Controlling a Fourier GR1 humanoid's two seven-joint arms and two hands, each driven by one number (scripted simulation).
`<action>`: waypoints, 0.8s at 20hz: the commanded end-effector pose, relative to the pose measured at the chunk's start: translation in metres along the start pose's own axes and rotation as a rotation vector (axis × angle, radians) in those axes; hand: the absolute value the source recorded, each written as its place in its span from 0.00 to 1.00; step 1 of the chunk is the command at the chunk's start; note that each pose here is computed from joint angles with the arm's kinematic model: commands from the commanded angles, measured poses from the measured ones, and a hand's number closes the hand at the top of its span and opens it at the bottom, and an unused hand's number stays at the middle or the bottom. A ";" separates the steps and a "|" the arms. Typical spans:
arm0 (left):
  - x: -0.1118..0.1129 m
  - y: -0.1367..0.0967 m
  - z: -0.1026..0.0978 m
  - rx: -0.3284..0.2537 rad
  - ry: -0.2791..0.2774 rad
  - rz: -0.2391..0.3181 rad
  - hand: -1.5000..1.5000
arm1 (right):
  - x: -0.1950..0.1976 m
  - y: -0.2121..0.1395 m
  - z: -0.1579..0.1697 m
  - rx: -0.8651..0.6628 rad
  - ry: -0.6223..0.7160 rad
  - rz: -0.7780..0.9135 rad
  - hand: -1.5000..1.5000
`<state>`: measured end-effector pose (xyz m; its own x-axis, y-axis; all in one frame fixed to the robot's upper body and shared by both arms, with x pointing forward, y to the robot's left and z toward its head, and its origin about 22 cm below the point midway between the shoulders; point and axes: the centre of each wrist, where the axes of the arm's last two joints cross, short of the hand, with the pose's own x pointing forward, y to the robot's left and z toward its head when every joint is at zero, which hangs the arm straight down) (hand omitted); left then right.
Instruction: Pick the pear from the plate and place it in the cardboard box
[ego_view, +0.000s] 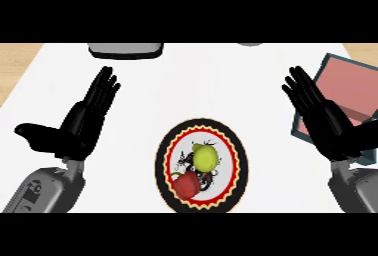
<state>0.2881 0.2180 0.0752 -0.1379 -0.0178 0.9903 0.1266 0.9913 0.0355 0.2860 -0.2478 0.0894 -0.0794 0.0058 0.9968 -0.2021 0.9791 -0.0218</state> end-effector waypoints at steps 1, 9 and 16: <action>-0.006 0.009 -0.001 -0.021 -0.040 -0.070 0.50 | 0.033 0.023 -0.032 0.088 -0.025 0.039 0.00; 0.009 0.013 -0.012 -0.240 -0.103 -0.336 0.50 | 0.111 0.022 -0.091 0.427 0.046 0.620 0.00; 0.003 0.027 -0.004 -0.232 -0.080 -0.346 0.50 | 0.085 0.033 -0.119 0.766 -0.082 0.756 0.00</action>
<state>0.2980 0.2402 0.0777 -0.2852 -0.3105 0.9068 0.2673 0.8828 0.3863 0.3760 -0.1961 0.1813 -0.4041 0.4955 0.7689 -0.5849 0.5063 -0.6336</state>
